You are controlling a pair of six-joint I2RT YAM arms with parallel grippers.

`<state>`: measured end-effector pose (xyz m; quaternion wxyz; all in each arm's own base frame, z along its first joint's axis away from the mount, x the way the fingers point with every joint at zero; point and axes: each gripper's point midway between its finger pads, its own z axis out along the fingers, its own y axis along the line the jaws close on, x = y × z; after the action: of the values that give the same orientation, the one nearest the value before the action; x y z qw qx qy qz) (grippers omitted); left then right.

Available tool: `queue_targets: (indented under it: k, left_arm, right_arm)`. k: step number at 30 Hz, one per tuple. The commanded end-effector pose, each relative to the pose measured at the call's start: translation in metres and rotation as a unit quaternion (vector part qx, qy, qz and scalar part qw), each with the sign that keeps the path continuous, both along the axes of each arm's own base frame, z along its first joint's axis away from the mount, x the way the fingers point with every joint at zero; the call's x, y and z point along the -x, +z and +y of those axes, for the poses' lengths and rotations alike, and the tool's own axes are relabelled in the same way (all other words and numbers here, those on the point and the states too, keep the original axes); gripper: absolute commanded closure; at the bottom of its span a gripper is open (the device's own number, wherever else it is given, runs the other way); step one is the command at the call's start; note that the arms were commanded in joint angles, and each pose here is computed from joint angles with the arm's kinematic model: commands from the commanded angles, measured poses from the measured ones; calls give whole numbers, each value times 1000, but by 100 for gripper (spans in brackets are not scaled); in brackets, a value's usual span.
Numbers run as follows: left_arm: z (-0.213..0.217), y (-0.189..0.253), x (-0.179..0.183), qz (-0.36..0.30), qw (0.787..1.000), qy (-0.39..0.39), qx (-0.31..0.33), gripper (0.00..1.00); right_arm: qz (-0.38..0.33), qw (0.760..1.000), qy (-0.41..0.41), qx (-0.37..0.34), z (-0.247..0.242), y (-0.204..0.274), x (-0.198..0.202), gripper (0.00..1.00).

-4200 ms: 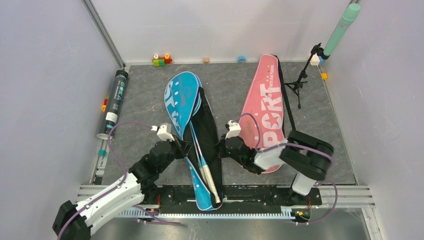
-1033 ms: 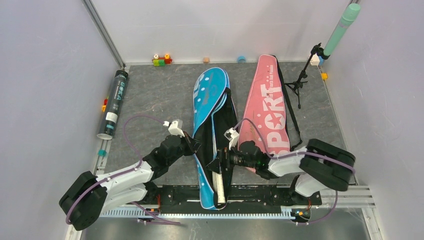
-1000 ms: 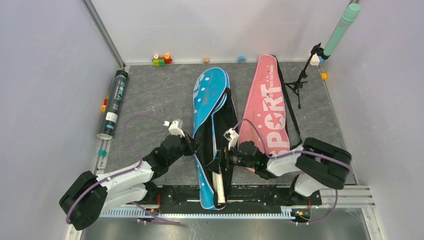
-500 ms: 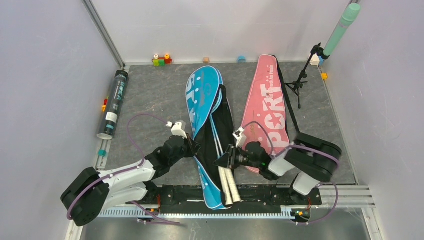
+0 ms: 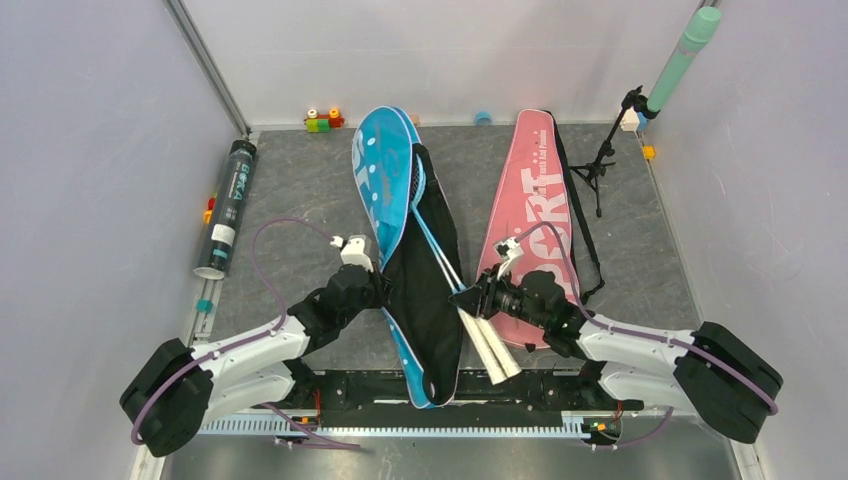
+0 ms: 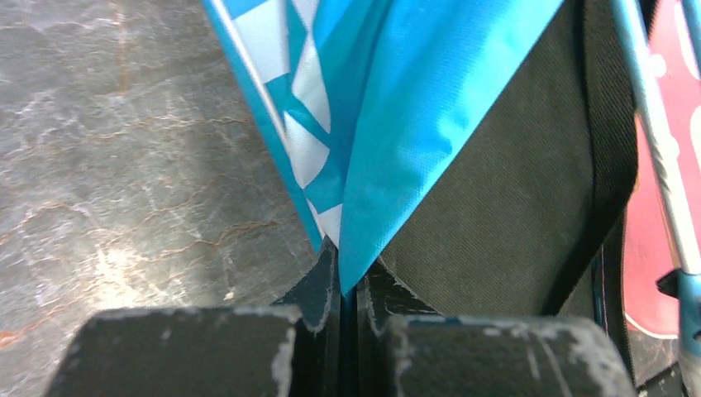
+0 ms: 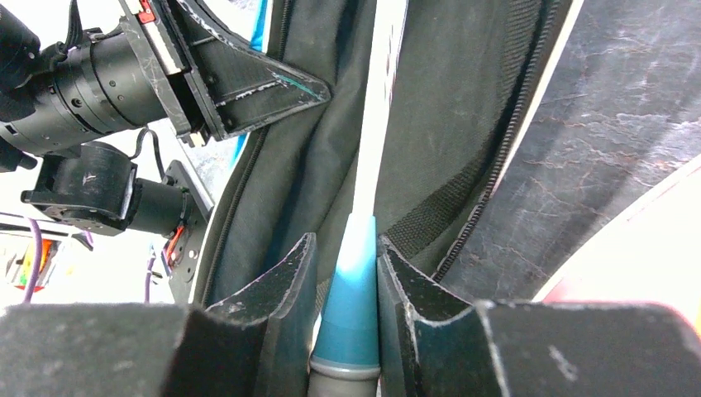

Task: Pack up the badminton gear
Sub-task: Adjust the racket in the racket bag.

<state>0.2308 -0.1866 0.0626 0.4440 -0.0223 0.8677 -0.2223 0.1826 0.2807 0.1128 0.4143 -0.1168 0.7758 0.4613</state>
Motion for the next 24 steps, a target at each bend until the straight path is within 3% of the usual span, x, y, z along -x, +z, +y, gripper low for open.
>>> queue_targets:
  k: [1,4,7,9,10,13,18,24]
  left_arm:
    - [-32,3,13,9,994,-106,12,83]
    - [-29,-5,15,34,994,-103,-6,74]
    - [-24,-10,17,56,994,-89,-19,46]
    - [-23,-12,21,75,993,-88,-20,35]
    - [-23,-15,23,83,993,-86,-21,34]
    - [-24,-26,30,104,991,-84,-23,42]
    - [-42,-37,36,113,986,-112,-42,68]
    - [-75,-43,38,119,982,-137,-47,85]
  right_arm:
    - [-113,985,36,-128,36,104,-18,100]
    - [-97,981,61,-154,51,111,-16,100]
    - [-88,985,40,-146,54,102,-25,100]
    - [-86,987,16,-135,54,93,-31,100]
    - [-84,987,4,-135,53,91,-34,100]
    - [-67,985,-30,-157,52,93,-45,100]
    - [-64,980,-50,-183,69,117,-64,100]
    - [-62,975,-69,-203,91,142,-75,100]
